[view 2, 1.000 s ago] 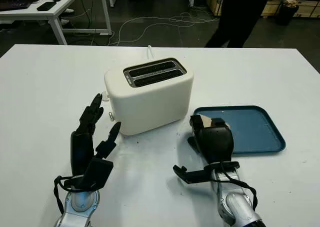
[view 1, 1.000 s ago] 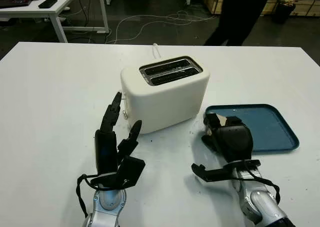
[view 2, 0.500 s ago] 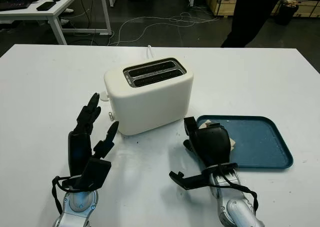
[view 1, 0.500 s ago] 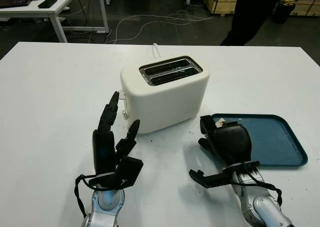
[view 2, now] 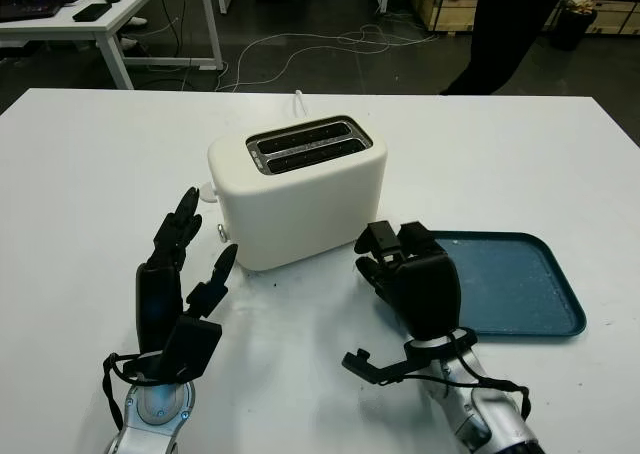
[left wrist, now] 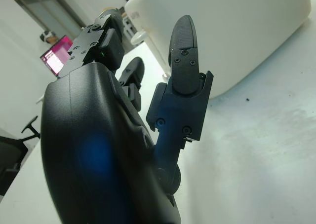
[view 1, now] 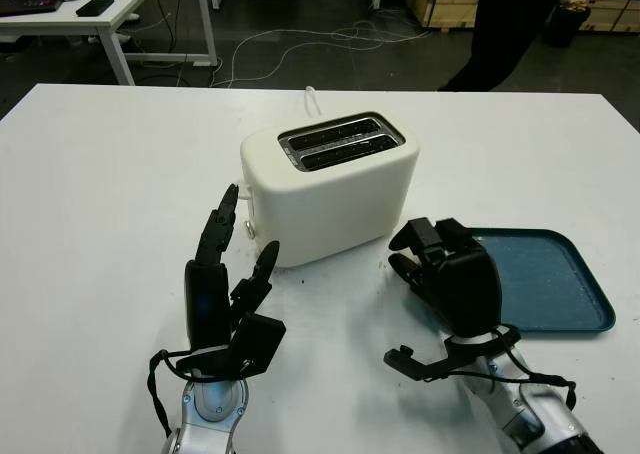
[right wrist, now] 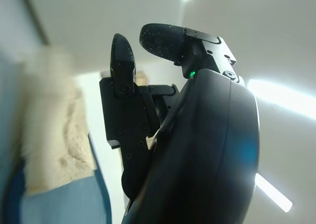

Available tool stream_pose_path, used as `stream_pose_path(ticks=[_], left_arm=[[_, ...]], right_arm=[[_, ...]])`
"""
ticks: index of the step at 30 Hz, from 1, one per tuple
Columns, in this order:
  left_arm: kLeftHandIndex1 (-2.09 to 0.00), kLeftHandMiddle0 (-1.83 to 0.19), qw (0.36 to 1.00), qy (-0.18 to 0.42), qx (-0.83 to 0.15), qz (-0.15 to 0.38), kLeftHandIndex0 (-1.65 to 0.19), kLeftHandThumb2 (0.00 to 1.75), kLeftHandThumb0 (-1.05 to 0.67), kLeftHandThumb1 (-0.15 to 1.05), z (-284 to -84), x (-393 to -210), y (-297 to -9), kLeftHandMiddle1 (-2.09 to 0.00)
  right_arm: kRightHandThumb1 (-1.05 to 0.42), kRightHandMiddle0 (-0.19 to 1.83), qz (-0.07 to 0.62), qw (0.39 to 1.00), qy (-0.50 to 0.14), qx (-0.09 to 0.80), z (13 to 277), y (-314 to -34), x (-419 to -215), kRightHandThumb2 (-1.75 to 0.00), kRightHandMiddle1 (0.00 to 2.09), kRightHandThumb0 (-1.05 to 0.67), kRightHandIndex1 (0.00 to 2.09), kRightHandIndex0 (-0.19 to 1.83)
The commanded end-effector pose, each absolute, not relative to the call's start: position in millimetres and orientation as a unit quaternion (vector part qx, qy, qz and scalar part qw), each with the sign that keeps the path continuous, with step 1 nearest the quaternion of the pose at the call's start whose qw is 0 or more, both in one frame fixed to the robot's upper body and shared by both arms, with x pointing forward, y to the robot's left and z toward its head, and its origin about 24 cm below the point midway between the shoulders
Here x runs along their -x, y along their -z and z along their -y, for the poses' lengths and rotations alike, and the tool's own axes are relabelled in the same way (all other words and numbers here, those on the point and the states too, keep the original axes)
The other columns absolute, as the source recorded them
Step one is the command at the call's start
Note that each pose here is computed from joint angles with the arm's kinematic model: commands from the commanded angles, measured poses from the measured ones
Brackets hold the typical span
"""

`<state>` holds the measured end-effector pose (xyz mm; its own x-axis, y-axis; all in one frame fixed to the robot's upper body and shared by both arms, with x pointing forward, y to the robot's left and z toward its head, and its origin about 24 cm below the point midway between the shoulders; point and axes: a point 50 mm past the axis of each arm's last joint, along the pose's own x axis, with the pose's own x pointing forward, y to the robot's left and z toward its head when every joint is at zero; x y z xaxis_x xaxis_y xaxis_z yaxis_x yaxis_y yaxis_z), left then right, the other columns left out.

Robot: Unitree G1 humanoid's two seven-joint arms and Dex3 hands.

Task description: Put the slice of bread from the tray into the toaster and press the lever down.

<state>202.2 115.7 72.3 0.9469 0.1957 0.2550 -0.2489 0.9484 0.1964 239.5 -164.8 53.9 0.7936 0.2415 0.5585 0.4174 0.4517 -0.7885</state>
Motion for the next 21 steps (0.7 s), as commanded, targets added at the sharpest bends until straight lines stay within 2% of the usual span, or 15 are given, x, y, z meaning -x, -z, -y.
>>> stream_pose_path(ticks=[1, 4, 8, 17, 18, 19, 20, 21], left_arm=[[-0.01, -0.21, 0.981, -0.116, -0.101, 0.118, -0.31, 0.27, -0.52, 0.92, -110.9, -201.3, -75, -0.44], [-0.01, -0.20, 0.981, -0.115, -0.099, 0.119, -0.31, 0.27, -0.52, 0.92, -110.5, -201.3, -75, -0.44], [-0.01, -0.21, 0.981, -0.115, -0.102, 0.117, -0.31, 0.27, -0.53, 0.92, -111.0, -201.1, -74, -0.44], [0.00, -0.20, 0.982, -0.112, -0.096, 0.114, -0.31, 0.26, -0.52, 0.92, -110.9, -199.2, -74, -0.44], [0.00, -0.20, 0.982, -0.112, -0.098, 0.114, -0.31, 0.26, -0.52, 0.92, -111.1, -198.9, -74, -0.44], [0.00, -0.20, 0.982, -0.112, -0.098, 0.114, -0.31, 0.26, -0.52, 0.92, -111.3, -198.6, -75, -0.44], [0.00, -0.20, 0.982, -0.112, -0.099, 0.113, -0.31, 0.26, -0.52, 0.92, -111.5, -198.4, -75, -0.44], [0.00, -0.20, 0.982, -0.112, -0.099, 0.113, -0.31, 0.26, -0.52, 0.92, -111.5, -198.2, -75, -0.44]], right_arm=[[-0.92, 0.11, 0.343, 0.798, 0.070, 0.490, 169, -63, -244, -0.17, 1.75, -0.20, 1.75, 0.36], [-0.92, 0.09, 0.354, 0.814, 0.075, 0.455, 174, -71, -246, -0.15, 1.75, -0.18, 1.75, 0.35], [-0.92, 0.19, 0.338, 0.850, 0.063, 0.400, 182, -83, -246, -0.25, 1.75, -0.23, 1.75, 0.44], [-0.92, 0.29, 0.309, 0.863, 0.034, 0.399, 198, -96, -236, -0.17, 1.74, -0.25, 1.75, 0.53], [-0.92, 0.40, 0.307, 0.862, 0.023, 0.402, 202, -97, -234, -0.10, 1.44, -0.28, 1.66, 0.52], [-0.92, 0.47, 0.305, 0.858, 0.010, 0.414, 207, -98, -232, -0.06, 1.24, -0.30, 1.57, 0.52], [-0.91, 0.55, 0.296, 0.851, -0.008, 0.434, 213, -99, -230, -0.03, 0.95, -0.32, 1.41, 0.51], [-0.91, 0.60, 0.282, 0.844, -0.026, 0.455, 218, -101, -228, -0.02, 0.61, -0.37, 1.15, 0.46]])
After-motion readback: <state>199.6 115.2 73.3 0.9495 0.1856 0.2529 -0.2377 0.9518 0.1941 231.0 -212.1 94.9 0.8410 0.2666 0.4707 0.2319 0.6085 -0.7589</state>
